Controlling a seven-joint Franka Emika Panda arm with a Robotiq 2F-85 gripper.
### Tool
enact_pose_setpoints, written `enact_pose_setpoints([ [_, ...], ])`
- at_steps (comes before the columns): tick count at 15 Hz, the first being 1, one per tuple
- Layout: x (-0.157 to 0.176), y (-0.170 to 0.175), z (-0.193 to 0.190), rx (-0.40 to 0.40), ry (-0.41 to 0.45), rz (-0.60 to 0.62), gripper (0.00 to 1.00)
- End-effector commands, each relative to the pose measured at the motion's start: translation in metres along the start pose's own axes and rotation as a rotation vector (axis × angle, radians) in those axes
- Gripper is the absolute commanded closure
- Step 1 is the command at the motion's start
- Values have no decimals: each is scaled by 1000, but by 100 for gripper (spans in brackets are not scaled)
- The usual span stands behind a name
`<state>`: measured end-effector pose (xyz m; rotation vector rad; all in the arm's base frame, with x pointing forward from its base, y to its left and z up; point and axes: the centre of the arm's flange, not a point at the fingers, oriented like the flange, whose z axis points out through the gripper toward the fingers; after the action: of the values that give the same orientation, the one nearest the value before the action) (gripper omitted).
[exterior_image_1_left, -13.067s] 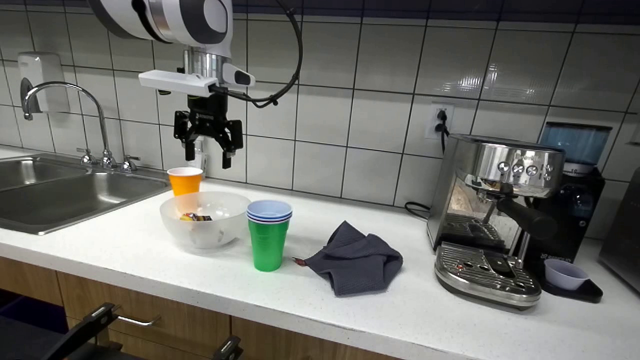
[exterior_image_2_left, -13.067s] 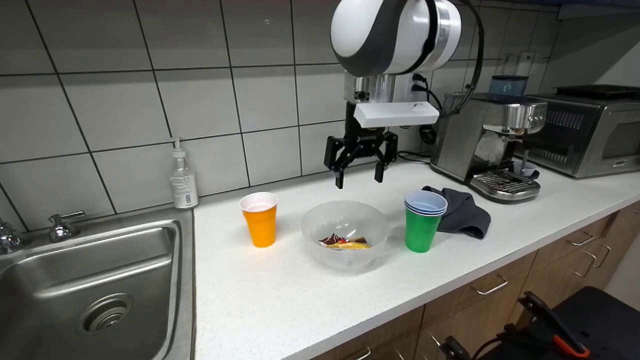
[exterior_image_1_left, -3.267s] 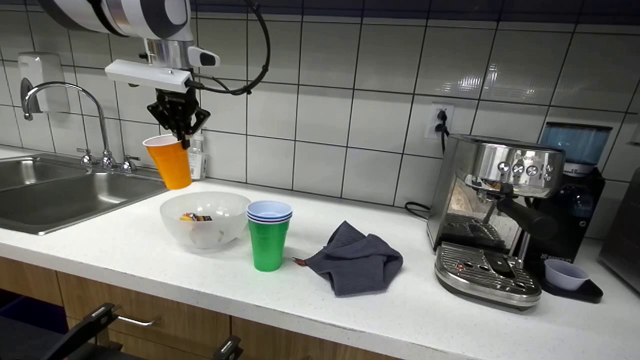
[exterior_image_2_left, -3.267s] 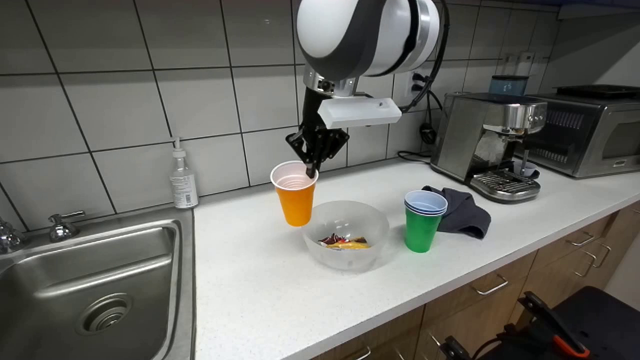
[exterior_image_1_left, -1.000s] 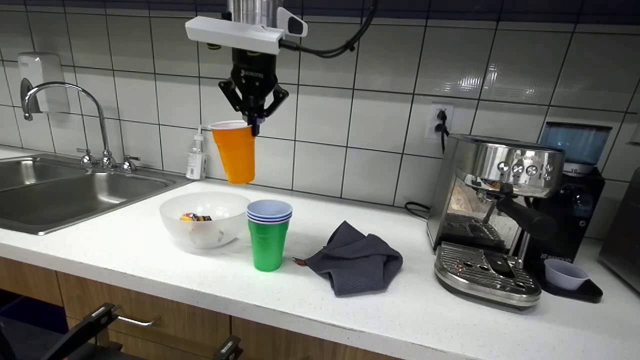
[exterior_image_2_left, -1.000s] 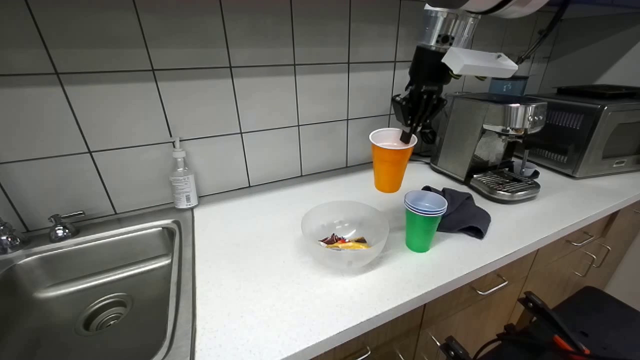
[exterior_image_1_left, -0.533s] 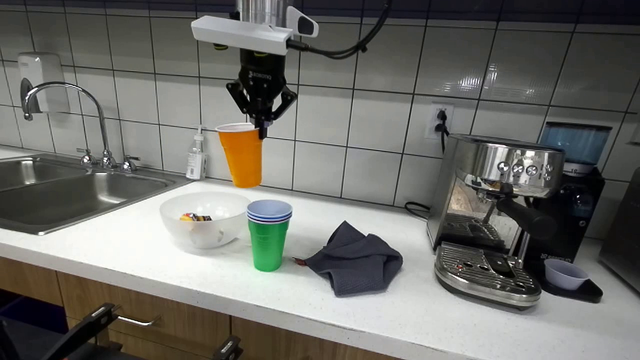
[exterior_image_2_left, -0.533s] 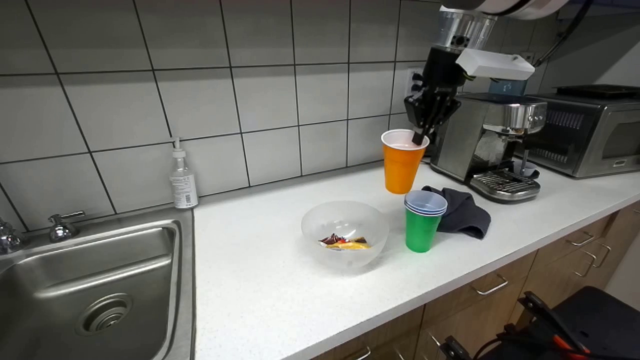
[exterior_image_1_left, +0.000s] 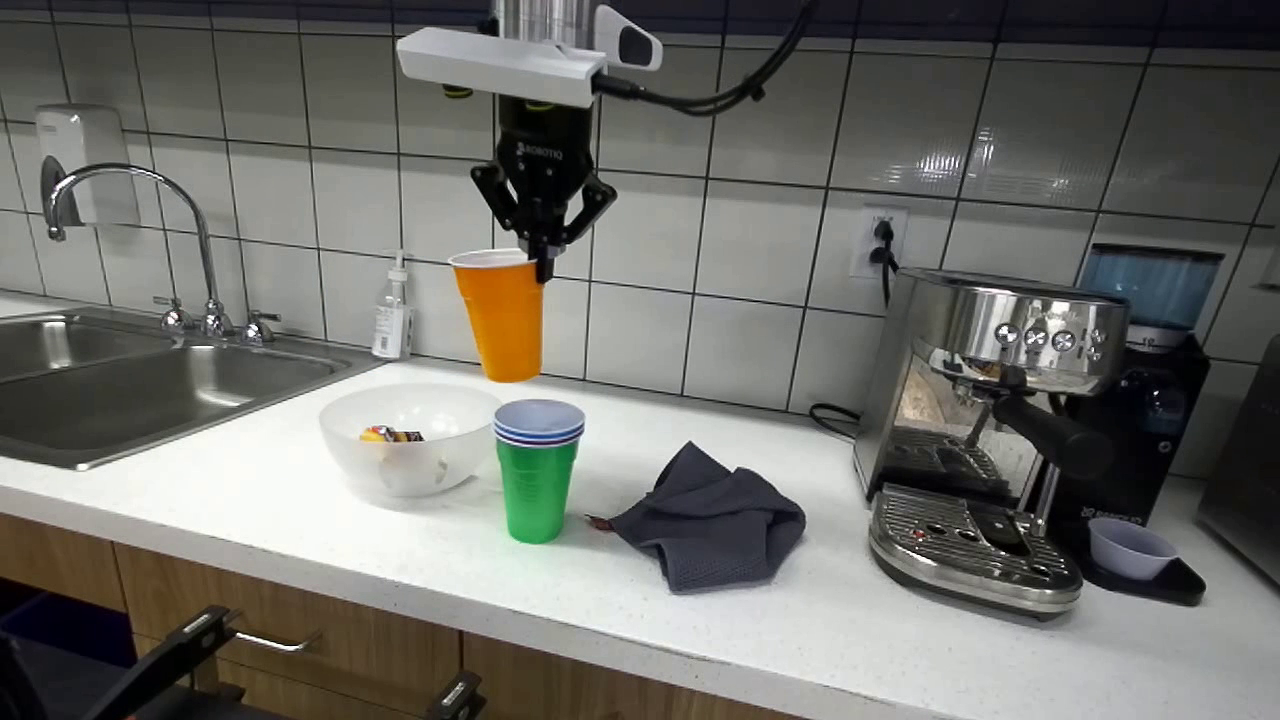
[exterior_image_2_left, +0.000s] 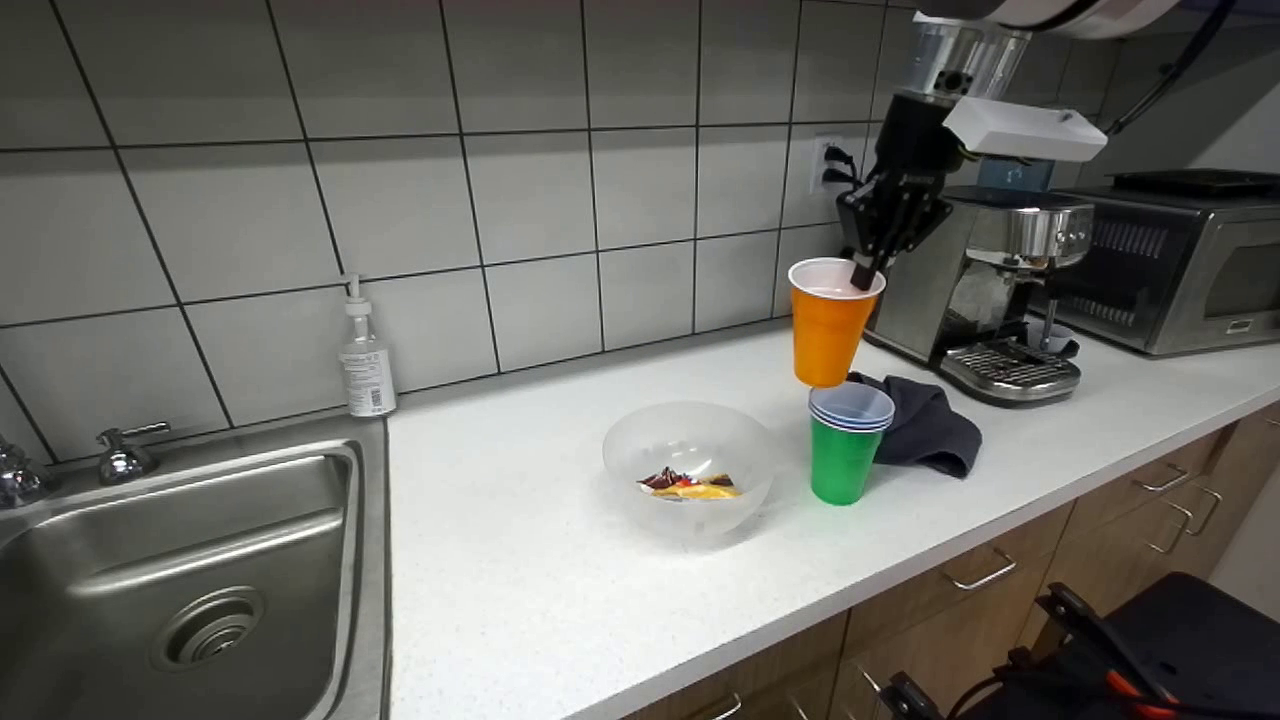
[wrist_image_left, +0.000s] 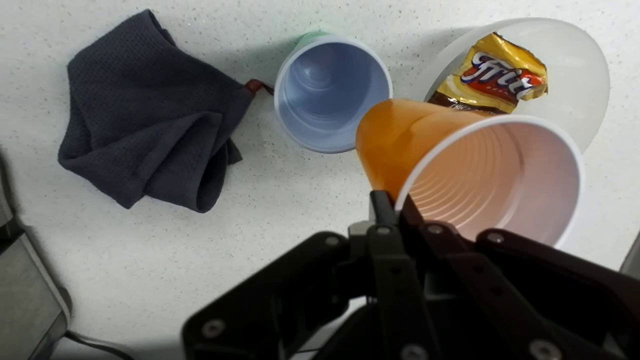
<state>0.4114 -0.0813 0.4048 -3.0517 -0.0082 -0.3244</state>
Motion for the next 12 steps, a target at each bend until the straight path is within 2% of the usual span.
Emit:
enact_pose_setpoints([
  [1, -11, 11, -7, -15, -8, 25, 99],
  [12, -13, 28, 9, -22, -40, 80, 99],
])
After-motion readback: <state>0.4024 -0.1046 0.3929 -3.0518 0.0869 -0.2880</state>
